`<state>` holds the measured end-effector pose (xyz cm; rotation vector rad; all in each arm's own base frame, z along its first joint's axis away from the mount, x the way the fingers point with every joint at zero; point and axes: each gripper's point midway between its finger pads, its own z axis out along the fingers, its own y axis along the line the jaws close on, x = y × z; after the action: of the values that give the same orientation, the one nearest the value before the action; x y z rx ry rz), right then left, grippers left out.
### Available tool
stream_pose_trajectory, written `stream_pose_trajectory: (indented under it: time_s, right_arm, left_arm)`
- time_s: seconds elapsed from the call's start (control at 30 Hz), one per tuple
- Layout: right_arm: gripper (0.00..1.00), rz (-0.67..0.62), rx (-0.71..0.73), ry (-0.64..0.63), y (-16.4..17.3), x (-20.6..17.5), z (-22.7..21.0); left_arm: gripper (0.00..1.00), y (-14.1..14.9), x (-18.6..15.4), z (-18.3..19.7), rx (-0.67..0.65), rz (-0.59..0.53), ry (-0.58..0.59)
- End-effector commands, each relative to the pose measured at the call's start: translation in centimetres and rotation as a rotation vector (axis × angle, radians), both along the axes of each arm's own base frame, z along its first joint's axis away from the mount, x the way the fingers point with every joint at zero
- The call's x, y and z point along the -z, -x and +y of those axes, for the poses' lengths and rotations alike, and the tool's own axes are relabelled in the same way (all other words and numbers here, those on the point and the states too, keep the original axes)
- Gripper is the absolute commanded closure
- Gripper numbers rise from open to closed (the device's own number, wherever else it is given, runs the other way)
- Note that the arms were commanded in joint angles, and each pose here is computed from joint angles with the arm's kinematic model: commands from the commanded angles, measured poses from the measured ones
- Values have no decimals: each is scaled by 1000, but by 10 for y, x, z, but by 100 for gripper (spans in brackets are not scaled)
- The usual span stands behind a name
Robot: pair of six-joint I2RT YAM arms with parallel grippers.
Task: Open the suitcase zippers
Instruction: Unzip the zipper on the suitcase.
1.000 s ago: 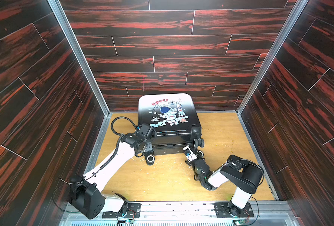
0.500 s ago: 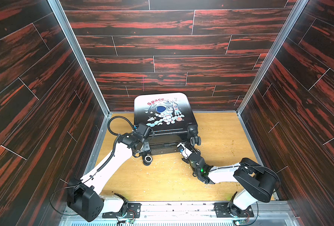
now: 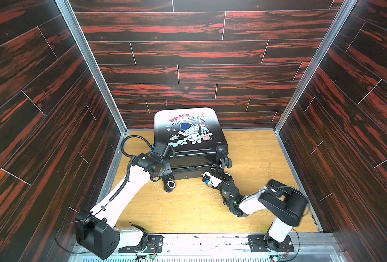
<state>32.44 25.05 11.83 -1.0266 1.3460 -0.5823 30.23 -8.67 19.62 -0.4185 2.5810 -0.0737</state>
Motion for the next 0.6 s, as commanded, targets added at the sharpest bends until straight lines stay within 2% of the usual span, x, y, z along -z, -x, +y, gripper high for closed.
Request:
stream_pose_trajectory:
  time_s: [0.0, 0.57]
  right_arm:
    - [100, -75, 114, 126, -8, 3, -31]
    - [100, -106, 291, 141, -32, 1, -81]
  left_arm:
    - [100, -3, -58, 45, -178, -215, -31]
    - [100, 12, -54, 101, -302, -263, -252]
